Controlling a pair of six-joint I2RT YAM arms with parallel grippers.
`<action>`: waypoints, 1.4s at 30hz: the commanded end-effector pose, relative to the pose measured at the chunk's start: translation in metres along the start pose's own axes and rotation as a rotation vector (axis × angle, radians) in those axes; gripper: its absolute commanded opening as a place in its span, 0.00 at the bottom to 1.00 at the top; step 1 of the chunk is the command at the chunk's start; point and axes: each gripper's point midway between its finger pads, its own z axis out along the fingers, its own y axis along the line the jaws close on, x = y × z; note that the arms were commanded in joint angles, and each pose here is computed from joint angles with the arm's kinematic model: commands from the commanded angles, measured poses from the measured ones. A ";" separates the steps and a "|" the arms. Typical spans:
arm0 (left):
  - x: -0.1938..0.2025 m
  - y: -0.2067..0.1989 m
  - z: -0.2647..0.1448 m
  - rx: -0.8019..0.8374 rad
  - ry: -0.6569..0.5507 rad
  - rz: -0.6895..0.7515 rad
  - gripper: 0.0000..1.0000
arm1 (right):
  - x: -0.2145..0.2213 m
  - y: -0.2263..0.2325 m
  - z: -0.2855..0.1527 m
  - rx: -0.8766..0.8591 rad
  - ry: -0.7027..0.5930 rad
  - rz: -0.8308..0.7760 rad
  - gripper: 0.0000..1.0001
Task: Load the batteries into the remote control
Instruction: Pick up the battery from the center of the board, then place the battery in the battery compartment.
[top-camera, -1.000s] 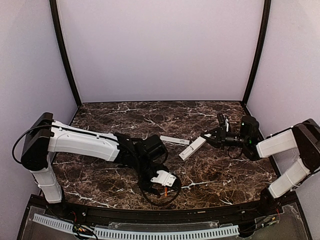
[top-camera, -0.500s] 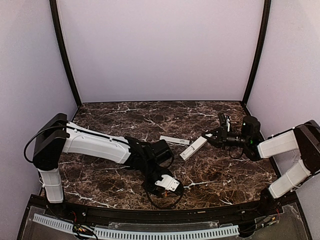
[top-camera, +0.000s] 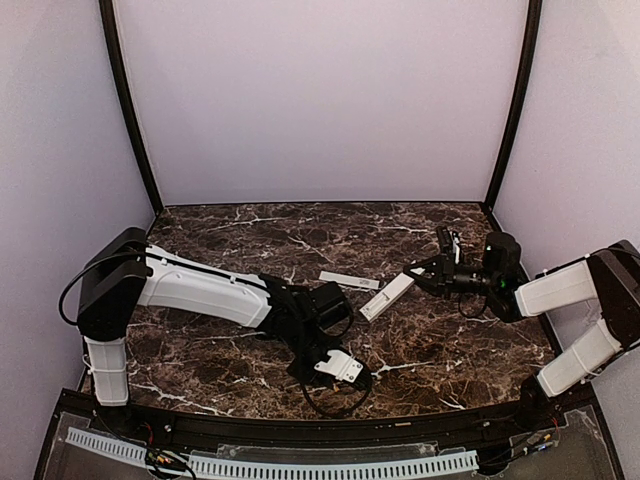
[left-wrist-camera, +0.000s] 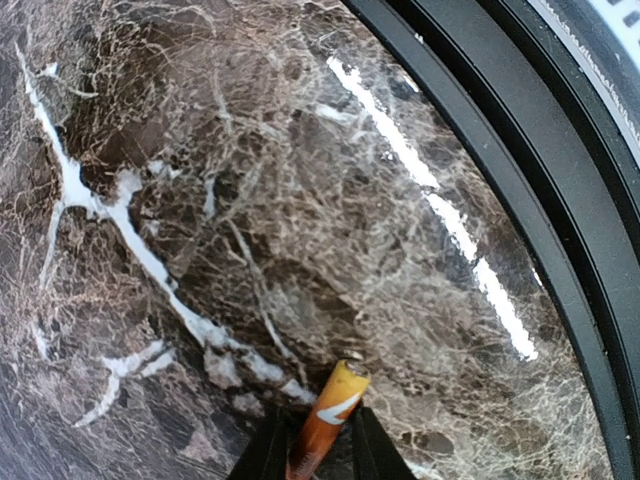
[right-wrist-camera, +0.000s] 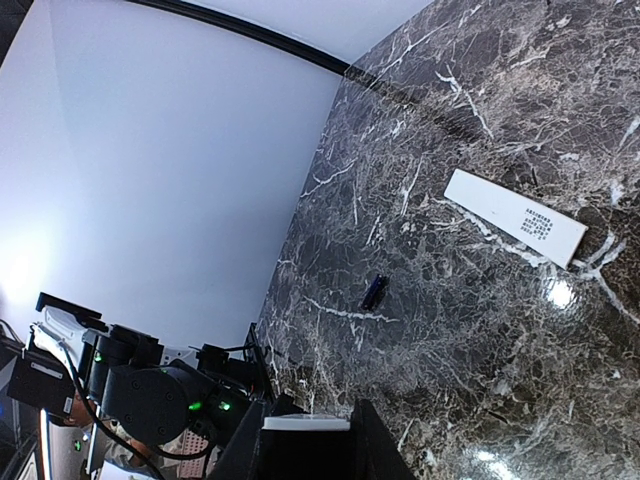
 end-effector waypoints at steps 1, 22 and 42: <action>0.022 -0.020 0.001 0.060 0.095 -0.065 0.21 | -0.002 0.010 -0.004 -0.029 -0.008 -0.041 0.00; 0.037 -0.026 -0.015 0.037 0.214 -0.320 0.07 | -0.001 0.007 -0.003 -0.012 0.002 -0.055 0.00; -0.048 0.041 -0.153 -0.246 -0.121 -0.865 0.00 | 0.009 0.013 0.019 -0.064 0.014 -0.049 0.00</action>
